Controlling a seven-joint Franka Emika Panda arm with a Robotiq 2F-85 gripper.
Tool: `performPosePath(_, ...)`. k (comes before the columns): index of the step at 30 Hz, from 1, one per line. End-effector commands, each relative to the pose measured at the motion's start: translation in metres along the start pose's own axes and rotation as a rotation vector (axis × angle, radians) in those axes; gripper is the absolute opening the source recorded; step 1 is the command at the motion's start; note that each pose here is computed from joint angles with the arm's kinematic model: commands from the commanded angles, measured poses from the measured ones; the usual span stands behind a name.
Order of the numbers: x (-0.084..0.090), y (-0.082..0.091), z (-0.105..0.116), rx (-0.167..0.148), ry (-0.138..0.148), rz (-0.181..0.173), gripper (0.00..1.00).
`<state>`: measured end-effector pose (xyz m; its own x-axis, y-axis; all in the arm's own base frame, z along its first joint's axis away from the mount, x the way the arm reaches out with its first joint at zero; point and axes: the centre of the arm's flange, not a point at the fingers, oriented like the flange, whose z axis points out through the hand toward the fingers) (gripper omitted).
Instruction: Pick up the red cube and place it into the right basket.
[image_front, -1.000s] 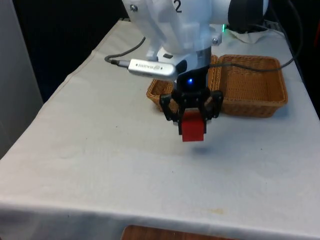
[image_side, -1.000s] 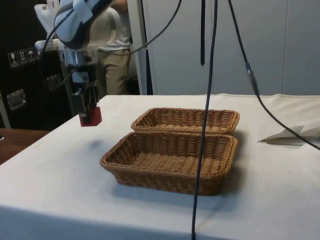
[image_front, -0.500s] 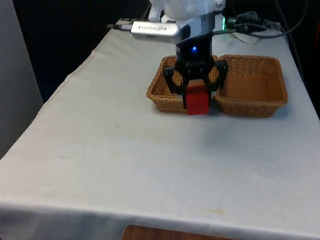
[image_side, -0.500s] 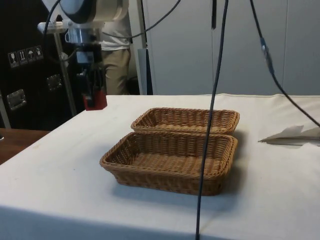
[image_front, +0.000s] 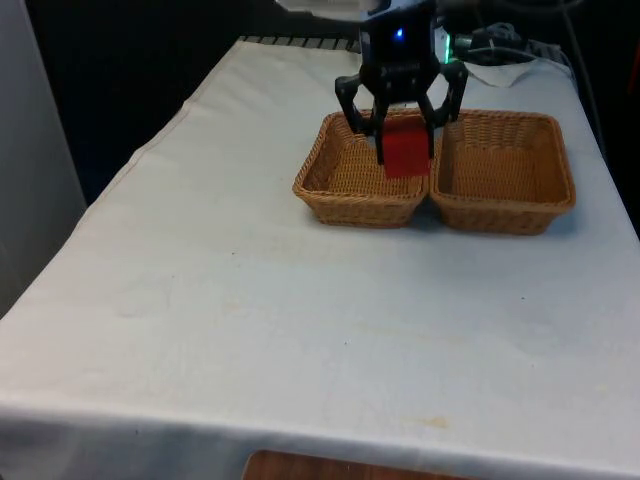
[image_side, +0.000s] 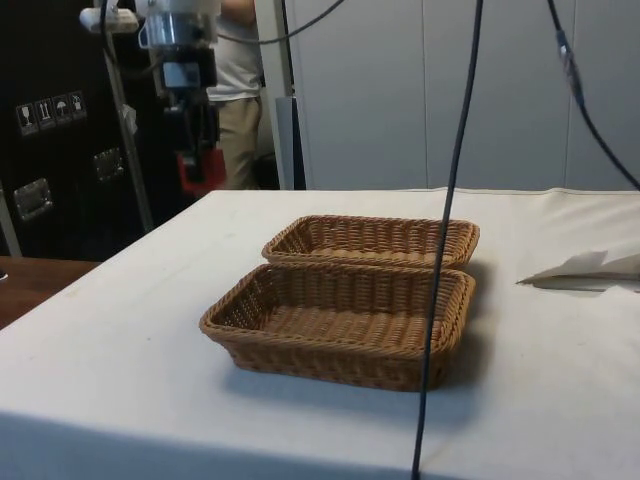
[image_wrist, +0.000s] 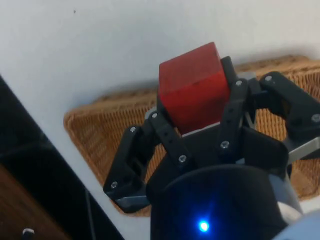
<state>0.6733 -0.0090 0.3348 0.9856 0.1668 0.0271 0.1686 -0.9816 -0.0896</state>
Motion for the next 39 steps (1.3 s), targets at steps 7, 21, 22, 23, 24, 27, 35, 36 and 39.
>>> performPosePath(7,-0.015,-0.009,-0.024,0.002,-0.005,-0.001,0.02)
performPosePath(21,-0.044,-0.022,-0.022,0.005,-0.036,-0.009,0.02)
performPosePath(22,-0.049,-0.024,-0.02,-0.012,-0.029,-0.007,0.02)
performPosePath(23,-0.051,-0.025,-0.019,-0.014,-0.03,-0.008,0.02)
performPosePath(24,-0.053,-0.025,-0.019,-0.017,-0.029,-0.008,0.02)
performPosePath(27,-0.061,-0.027,-0.013,-0.027,-0.027,-0.01,0.02)
performPosePath(35,-0.078,-0.033,0.0,-0.063,-0.025,-0.018,0.02)
performPosePath(36,-0.08,-0.034,0.001,-0.068,-0.025,-0.018,0.02)
performPosePath(39,-0.083,-0.036,0.005,-0.063,-0.036,-0.024,0.02)
